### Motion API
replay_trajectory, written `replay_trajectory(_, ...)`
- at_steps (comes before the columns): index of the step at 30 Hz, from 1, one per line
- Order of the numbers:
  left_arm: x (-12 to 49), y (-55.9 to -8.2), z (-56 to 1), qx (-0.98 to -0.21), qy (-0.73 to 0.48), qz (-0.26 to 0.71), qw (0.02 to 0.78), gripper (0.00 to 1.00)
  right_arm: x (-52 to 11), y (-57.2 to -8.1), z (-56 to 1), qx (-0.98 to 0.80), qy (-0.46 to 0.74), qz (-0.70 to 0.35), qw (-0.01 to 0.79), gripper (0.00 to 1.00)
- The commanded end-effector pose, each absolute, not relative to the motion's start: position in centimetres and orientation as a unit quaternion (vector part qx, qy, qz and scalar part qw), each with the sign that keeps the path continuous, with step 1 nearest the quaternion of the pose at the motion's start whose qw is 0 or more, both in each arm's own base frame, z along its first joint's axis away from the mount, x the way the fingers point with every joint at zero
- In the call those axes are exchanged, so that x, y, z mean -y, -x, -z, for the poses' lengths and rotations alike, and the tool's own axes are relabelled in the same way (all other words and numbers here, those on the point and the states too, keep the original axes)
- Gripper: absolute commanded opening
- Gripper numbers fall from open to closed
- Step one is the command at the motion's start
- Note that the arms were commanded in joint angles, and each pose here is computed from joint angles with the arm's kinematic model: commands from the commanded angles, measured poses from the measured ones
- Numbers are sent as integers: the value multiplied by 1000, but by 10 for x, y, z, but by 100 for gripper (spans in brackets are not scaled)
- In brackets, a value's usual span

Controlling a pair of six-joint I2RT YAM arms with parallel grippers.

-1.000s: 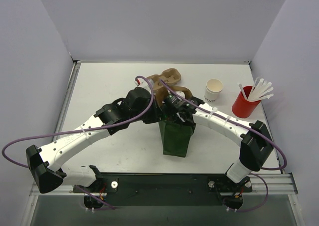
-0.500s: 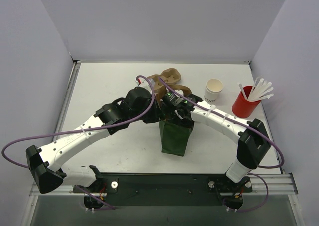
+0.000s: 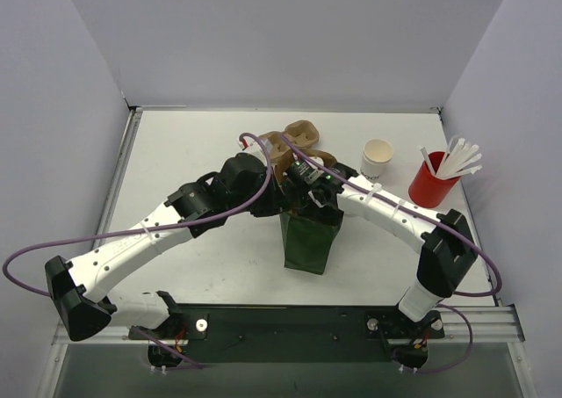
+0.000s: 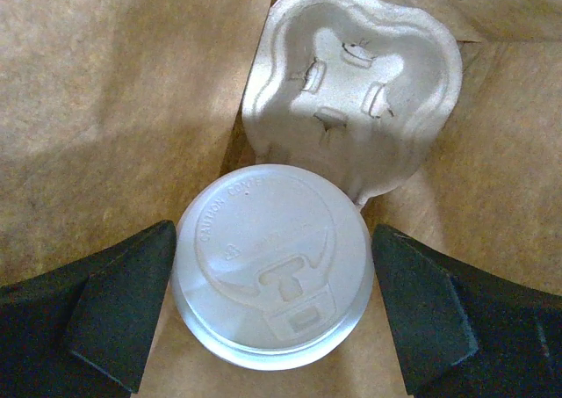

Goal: Pack the takeout coffee

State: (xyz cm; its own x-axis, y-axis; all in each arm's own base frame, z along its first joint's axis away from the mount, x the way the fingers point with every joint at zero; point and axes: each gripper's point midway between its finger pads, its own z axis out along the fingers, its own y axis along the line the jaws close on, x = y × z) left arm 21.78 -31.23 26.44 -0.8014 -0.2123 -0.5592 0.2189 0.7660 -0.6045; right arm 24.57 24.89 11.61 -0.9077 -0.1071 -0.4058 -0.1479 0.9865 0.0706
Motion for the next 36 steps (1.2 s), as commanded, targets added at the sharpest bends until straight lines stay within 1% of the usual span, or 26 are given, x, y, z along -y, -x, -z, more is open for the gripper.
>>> replay_trajectory(1, 309, -228, -288, -862, 1, 358, 358, 0, -246, -238, -119, -981, 73, -41, 176, 88)
replay_trajectory(20, 307, -230, -288, -862, 2, 352, 364, 0, -246, -232, -117, -983, 79, -41, 160, 88)
replay_trajectory(36, 306, -230, -289, -861, 5, 354, 364, 0, -243, -234, -121, -981, 80, -39, 170, 90)
